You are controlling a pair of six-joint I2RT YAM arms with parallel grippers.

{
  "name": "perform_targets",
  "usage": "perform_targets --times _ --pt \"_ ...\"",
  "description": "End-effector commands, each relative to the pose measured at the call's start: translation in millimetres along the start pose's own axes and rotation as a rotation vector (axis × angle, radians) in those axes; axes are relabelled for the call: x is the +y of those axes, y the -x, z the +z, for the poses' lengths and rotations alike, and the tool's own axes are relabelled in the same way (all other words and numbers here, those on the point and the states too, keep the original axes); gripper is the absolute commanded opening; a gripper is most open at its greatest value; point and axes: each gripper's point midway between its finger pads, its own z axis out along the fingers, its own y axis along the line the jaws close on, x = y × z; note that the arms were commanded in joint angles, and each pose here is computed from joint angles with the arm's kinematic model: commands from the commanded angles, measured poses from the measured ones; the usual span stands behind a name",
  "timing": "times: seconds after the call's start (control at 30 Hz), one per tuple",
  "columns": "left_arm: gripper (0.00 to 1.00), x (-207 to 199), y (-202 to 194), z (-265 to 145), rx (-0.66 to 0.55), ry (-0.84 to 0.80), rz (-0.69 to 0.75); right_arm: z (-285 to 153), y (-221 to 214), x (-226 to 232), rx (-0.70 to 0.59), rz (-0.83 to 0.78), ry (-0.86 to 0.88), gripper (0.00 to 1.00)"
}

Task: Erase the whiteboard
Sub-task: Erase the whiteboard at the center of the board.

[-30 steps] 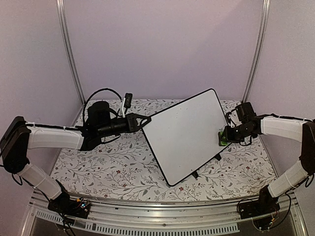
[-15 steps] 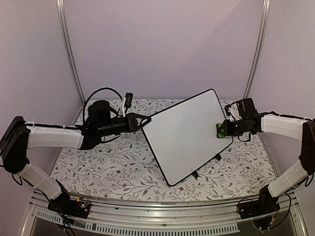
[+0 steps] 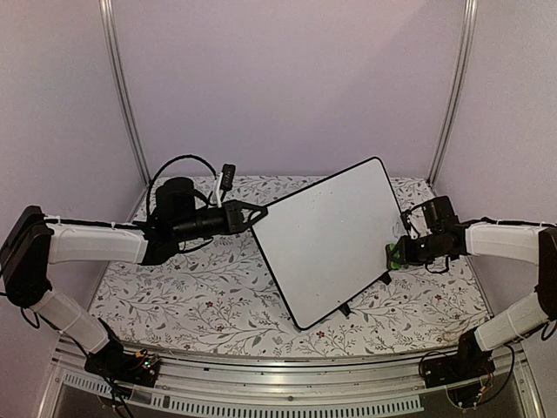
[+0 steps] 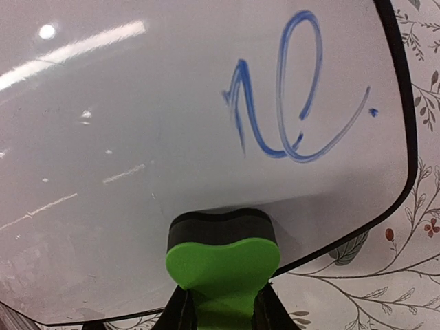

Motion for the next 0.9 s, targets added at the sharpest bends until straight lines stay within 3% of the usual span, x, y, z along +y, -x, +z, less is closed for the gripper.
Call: perform_targets --times 0.0,0.3,0.67,0.87 --pt "0.00 -11 -13 1 0.069 -0.059 0.038 -5 36 3 -0.068 0.016 -0.001 0.00" --pt "0.00 -10 -13 0 0.070 -0.051 0.042 -11 79 0 -0.128 0.025 -0.011 0.00" --pt "0.00 -9 -14 1 0.073 -0.053 0.042 6 15 -19 -0.021 0.076 -0.036 0.00" --pt "0.00 -9 -16 2 0.077 -0.058 0.038 8 10 -21 -0.023 0.095 -0.035 0.00"
